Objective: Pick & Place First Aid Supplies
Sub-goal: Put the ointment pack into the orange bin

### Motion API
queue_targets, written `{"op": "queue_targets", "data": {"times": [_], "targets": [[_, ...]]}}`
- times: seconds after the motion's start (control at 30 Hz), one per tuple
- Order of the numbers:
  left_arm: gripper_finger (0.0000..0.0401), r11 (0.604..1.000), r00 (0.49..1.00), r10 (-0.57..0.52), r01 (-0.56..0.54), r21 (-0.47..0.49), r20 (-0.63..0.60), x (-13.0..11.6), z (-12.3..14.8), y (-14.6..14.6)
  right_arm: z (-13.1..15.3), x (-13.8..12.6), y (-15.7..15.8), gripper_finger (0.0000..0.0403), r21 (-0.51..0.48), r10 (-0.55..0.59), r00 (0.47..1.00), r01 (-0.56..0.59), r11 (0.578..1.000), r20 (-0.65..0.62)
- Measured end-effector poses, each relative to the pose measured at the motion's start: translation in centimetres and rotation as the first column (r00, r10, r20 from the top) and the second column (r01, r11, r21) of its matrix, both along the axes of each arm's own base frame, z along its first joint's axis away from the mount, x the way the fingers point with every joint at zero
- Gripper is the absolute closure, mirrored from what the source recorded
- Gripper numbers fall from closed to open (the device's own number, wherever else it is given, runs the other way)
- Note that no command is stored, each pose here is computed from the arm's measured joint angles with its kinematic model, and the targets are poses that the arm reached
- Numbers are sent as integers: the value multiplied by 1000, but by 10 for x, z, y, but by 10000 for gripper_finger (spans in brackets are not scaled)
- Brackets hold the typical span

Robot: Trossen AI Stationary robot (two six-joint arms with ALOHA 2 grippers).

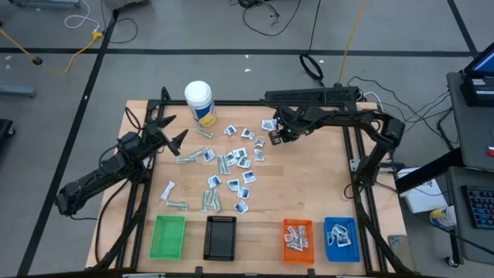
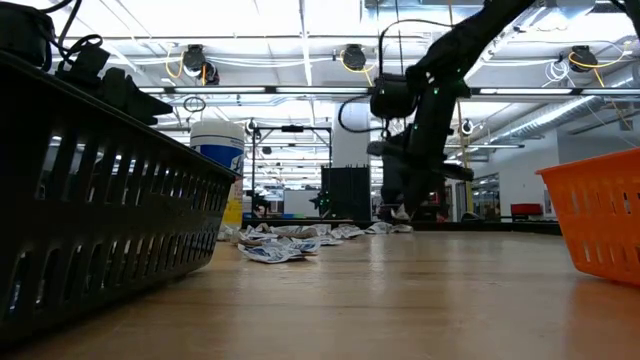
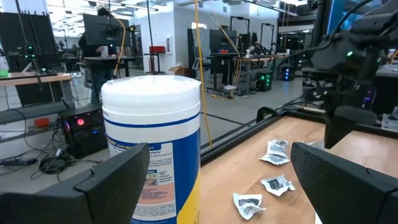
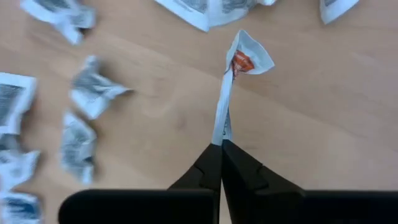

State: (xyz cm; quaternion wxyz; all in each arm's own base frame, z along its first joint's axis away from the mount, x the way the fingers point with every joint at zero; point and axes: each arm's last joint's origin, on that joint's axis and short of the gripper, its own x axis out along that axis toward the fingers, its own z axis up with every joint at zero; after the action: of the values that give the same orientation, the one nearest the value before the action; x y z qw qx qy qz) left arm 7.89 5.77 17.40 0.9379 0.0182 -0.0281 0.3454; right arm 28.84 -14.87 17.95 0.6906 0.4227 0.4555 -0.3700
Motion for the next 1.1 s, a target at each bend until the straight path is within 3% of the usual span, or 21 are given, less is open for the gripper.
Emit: {"op": "queue_targets", "data": {"times": [0.63,0.87,1.1], "targets": [[4,1000,1000,0,0,0,0,0,0,0,56,-14,75,403,-6,-130,991,130,991,32],[4,1000,1000,0,0,0,0,0,0,0,64,-12,128,403,36,-166,984,164,986,58],[4,1000,1000,0,0,0,0,0,0,0,64,-16,196,403,117,-137,988,128,985,72]]}}
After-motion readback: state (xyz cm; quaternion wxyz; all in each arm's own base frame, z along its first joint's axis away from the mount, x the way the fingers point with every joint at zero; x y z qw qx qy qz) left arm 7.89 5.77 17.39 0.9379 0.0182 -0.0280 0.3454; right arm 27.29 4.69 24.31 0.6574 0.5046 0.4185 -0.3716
